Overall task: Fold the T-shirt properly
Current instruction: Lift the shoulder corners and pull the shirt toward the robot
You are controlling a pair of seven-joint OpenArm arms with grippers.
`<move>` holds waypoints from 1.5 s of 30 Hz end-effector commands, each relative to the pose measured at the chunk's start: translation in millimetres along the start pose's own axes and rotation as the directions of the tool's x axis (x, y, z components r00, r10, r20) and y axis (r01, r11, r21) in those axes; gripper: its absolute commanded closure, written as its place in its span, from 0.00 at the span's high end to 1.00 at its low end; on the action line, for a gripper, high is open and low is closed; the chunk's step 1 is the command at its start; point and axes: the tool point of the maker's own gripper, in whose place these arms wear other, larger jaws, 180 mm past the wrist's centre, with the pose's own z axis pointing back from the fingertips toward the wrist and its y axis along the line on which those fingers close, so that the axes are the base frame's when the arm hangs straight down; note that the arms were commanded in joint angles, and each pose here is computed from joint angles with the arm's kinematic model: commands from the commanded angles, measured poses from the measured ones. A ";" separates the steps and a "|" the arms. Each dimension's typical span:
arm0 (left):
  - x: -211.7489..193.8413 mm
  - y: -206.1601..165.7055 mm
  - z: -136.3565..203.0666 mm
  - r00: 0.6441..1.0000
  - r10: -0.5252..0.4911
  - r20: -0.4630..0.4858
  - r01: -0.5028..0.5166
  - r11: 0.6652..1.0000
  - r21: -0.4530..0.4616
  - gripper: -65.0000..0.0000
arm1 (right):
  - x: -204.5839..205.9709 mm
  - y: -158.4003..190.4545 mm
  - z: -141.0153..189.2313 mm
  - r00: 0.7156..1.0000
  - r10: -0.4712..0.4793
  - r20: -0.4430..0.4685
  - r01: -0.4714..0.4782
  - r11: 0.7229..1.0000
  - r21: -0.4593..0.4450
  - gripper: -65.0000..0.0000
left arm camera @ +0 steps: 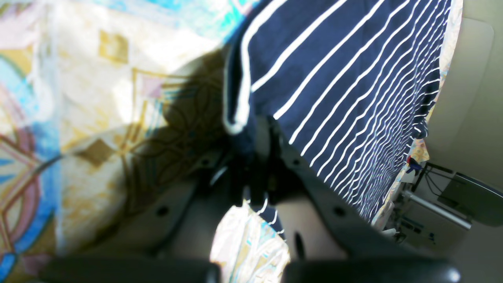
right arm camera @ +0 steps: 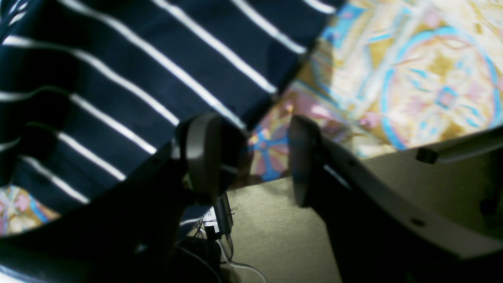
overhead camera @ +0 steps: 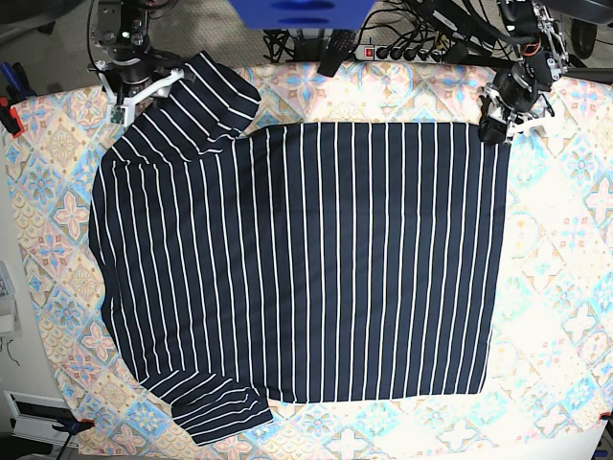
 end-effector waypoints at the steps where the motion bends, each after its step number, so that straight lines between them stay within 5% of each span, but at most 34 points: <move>1: -9.6 5.3 -1.6 0.999 -0.006 -0.041 0.007 0.999 0.032 0.00 | 4.0 -3.4 2.4 1.000 0.006 0.019 -0.006 1.000 -0.008 0.43; 11: -9.9 5.3 -1.8 0.999 -0.005 -0.040 0.006 0.999 0.032 0.00 | -19.7 5.3 -11.3 0.999 0.001 -0.050 -0.001 1.000 0.014 0.42; 16: -9.9 5.3 -1.8 0.999 -0.005 -0.040 0.006 0.999 0.032 0.00 | -32.8 9.0 -15.1 0.991 -0.096 -0.089 0.100 0.994 0.046 0.41; 26: -11.3 7.4 -0.9 0.999 -0.003 -0.042 0.004 0.999 0.036 0.00 | -35.5 14.4 -18.4 0.975 -0.193 -0.107 0.202 0.976 0.080 0.01; 38: -27.6 55.7 27.7 0.997 0.005 -0.076 0.006 0.990 0.143 0.00 | -34.7 -46.9 21.0 0.976 -0.213 -0.049 0.210 0.976 -0.058 0.00; 45: -37.5 94.4 61.0 0.995 -0.003 -0.104 0.027 0.972 0.235 0.00 | -58.4 -68.0 38.1 0.972 -0.216 -0.092 0.204 0.972 -0.119 0.00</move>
